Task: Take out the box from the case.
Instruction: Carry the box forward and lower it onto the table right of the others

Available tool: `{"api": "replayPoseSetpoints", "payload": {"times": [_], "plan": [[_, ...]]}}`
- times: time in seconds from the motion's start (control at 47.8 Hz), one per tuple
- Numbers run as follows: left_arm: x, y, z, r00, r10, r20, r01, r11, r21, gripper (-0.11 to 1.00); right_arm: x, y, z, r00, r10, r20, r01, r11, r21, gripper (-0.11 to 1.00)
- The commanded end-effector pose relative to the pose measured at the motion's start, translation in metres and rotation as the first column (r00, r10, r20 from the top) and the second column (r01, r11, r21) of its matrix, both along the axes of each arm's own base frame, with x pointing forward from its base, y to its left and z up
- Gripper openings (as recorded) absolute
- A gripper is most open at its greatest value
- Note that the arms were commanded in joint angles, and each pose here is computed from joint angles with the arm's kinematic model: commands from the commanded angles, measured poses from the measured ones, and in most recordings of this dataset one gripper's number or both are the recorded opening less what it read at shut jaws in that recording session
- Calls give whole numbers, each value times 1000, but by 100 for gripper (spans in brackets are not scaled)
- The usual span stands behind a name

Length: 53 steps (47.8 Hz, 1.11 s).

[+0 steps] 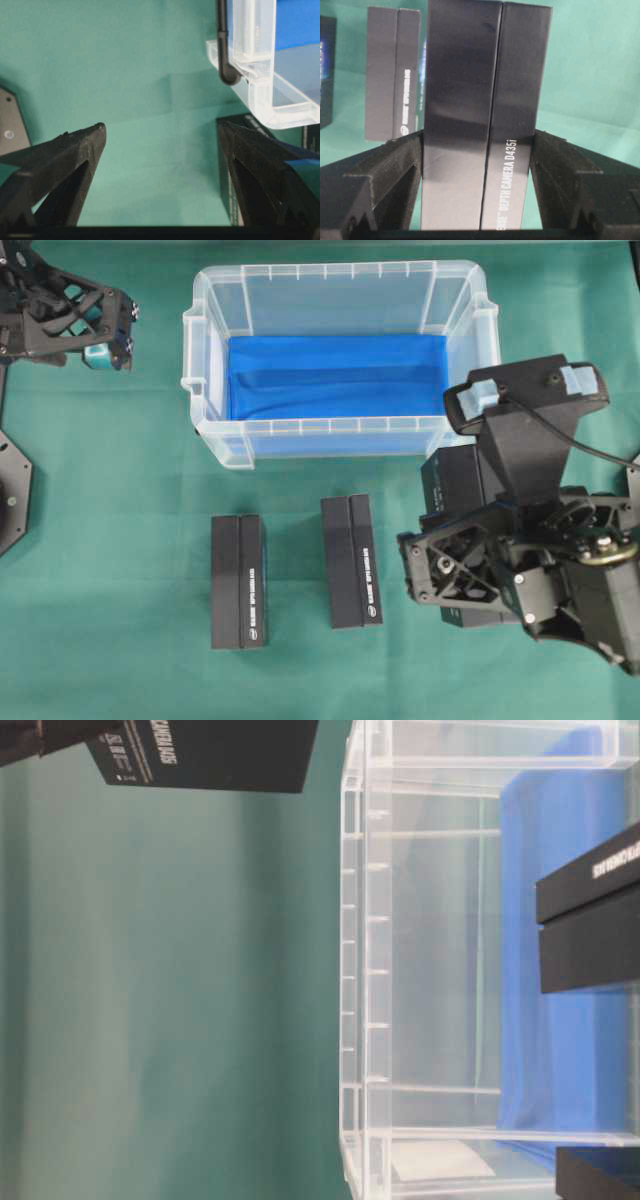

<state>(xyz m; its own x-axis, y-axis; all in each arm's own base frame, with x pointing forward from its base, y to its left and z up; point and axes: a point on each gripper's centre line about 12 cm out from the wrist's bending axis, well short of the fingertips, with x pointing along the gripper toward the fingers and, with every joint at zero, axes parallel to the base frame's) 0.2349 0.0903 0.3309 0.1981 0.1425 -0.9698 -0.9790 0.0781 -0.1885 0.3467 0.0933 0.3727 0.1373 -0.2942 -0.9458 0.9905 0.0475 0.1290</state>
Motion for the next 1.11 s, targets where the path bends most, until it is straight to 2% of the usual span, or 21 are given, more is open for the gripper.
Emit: {"api": "replayPoseSetpoints", "payload": {"times": [0.0,0.314,0.753,1.088], "plan": [[-1,-1,6,1000,-2,22,1,1000,11,96,-4,-1,8,1000,-2,22,2,1000,6,67],[-1,-1,6,1000,-3,21,3,1000,10,96,1,7,-27,1000,-1,-10,1,999,47,67],[-2,-1,5,1000,-6,17,6,1000,10,96,3,14,-112,1000,-21,18,19,994,110,67],[-1,-1,5,1000,-8,19,7,1000,11,96,-11,6,-157,999,-43,-19,45,994,104,67]]}}
